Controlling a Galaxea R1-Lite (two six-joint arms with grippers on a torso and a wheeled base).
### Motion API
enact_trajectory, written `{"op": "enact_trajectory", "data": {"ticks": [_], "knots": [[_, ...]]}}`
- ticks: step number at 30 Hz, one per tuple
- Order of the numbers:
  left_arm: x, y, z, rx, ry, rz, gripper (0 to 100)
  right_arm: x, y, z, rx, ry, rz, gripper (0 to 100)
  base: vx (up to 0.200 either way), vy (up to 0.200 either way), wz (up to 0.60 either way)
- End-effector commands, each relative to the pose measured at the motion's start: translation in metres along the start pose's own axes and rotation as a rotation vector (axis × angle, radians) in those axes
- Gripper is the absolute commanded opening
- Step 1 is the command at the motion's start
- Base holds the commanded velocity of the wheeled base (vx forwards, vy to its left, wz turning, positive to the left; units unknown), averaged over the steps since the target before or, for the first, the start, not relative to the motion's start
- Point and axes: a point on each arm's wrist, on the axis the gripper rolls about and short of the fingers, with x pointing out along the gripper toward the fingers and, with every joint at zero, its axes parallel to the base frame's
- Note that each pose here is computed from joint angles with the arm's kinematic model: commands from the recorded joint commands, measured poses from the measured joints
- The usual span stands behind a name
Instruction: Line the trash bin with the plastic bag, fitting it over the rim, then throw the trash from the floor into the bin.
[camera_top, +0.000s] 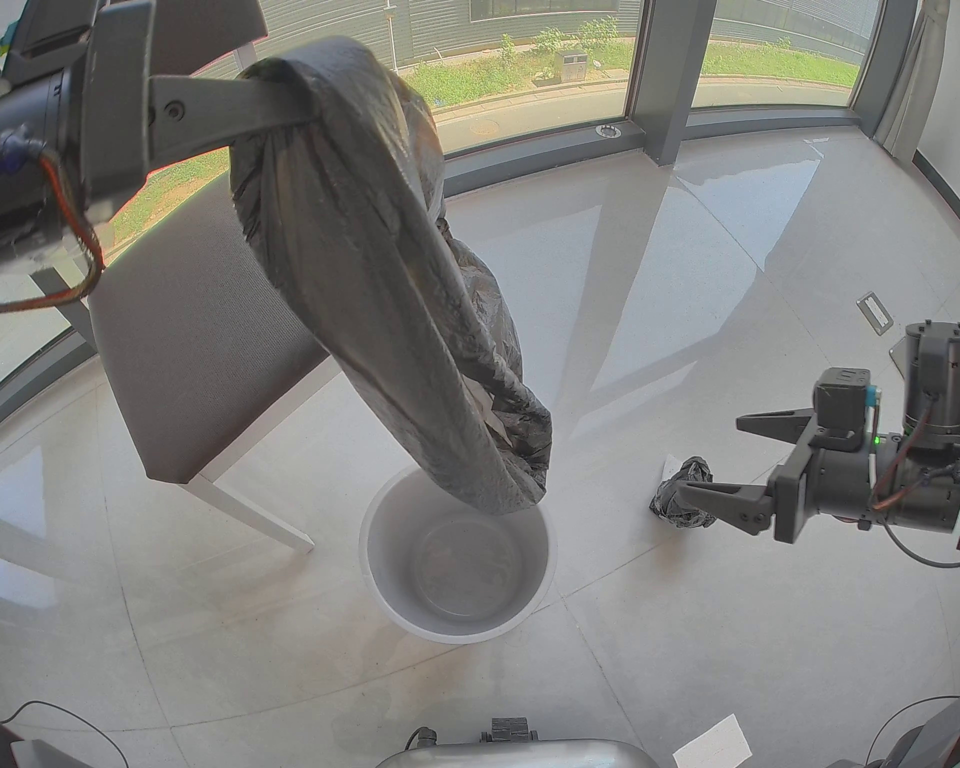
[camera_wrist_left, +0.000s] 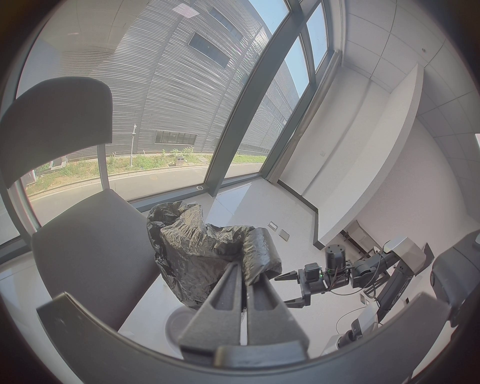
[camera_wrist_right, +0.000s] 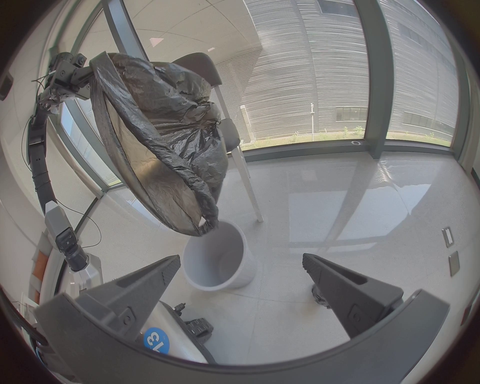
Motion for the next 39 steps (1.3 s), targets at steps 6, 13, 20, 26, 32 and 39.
{"op": "enact_trajectory", "data": {"ticks": [6, 13, 20, 26, 32, 39], "knots": [[0.005, -0.002, 0.004, -0.004, -0.012, 0.02, 0, 0.065, 0.014, 0.014, -0.01, 0.039, 0.091, 100, 0.0, 0.0, 0.0], [0.008, -0.003, 0.008, -0.01, -0.026, 0.018, 0, 0.092, 0.02, 0.023, 0.024, 0.027, 0.11, 100, 0.0, 0.0, 0.0], [0.009, -0.006, 0.013, -0.014, -0.037, 0.002, 0, 0.113, 0.025, 0.024, 0.02, 0.028, 0.13, 100, 0.0, 0.0, 0.0], [0.011, -0.012, 0.015, -0.016, -0.043, -0.028, 0, 0.133, 0.024, 0.025, 0.021, 0.012, 0.129, 100, 0.0, 0.0, 0.0], [0.013, -0.02, 0.017, -0.02, -0.059, -0.063, 0, 0.142, 0.021, 0.033, 0.061, -0.011, 0.124, 100, 0.0, 0.0, 0.0], [0.017, -0.022, 0.017, -0.025, -0.067, -0.069, 0, 0.153, 0.021, 0.035, 0.061, -0.019, 0.122, 100, 0.0, 0.0, 0.0]]}}
